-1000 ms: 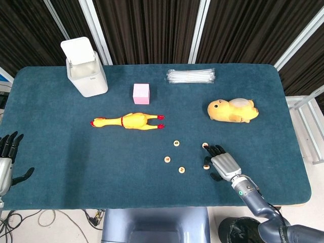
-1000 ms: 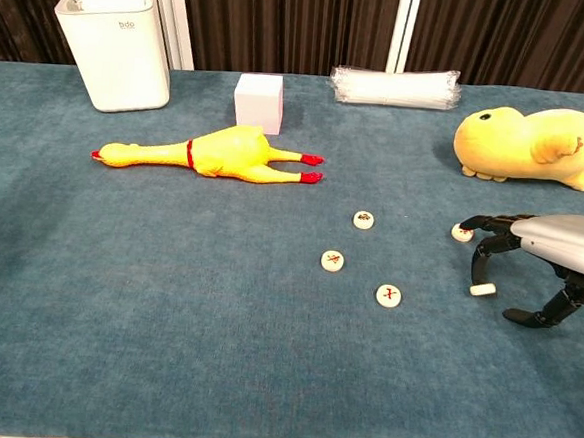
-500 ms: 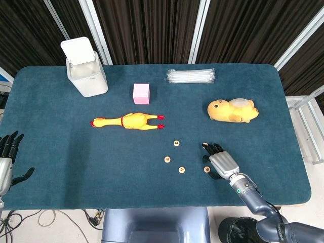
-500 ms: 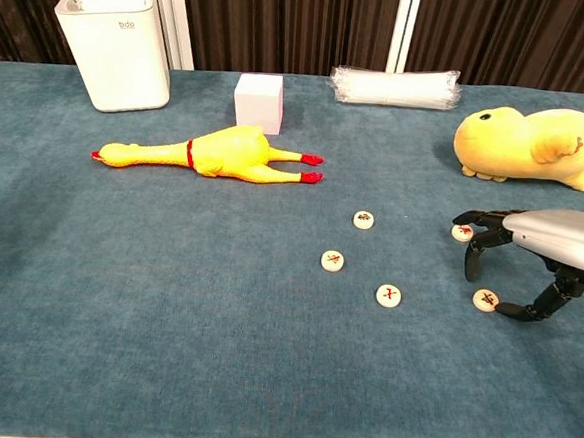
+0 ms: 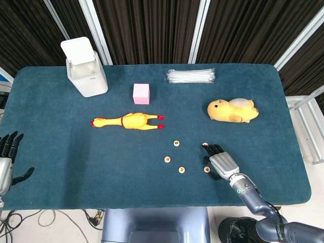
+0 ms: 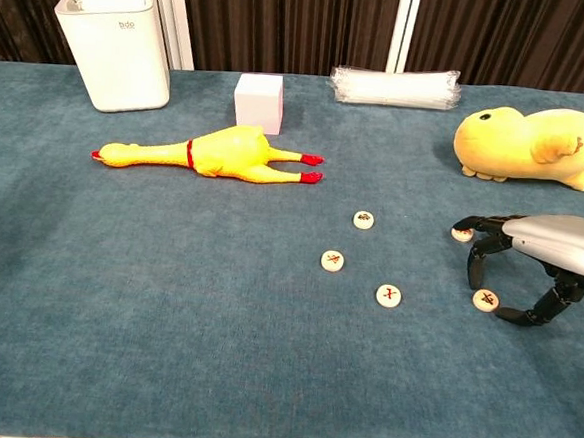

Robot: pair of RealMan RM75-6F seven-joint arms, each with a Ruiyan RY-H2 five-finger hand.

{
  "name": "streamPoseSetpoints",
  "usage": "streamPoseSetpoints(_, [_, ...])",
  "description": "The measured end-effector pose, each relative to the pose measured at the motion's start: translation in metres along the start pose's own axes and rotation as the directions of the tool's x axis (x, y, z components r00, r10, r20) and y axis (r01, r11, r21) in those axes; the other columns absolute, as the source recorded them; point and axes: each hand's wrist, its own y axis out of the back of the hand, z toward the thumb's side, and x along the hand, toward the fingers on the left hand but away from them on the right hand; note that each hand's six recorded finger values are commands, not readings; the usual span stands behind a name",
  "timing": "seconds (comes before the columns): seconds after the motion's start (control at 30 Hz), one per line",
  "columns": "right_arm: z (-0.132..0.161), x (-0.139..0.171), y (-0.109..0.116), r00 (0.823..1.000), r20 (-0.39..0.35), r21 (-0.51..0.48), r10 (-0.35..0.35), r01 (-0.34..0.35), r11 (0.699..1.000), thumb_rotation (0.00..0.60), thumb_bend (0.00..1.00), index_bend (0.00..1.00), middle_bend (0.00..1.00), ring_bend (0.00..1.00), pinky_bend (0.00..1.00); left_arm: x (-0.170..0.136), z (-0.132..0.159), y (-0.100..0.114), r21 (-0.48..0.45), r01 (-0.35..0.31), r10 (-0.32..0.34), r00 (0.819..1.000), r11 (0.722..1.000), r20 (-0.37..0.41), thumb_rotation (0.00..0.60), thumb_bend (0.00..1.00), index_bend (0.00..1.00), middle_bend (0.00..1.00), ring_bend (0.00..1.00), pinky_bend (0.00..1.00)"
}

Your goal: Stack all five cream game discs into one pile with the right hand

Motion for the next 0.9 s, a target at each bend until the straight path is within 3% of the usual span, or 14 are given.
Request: streamPoseSetpoints(0.9, [0.0038, -0.0023, 0.0044, 1.000, -0.009, 0.000, -0.006, 0.006, 1.000, 0.600, 0.41, 0.52, 0.00, 0.00, 0.07, -0.0004, 0.0003, -0.0004, -0.013, 0.010, -0.010, 1.000, 1.000, 0.005, 0.600, 0.17, 0.04, 0.00, 0.00, 0.07])
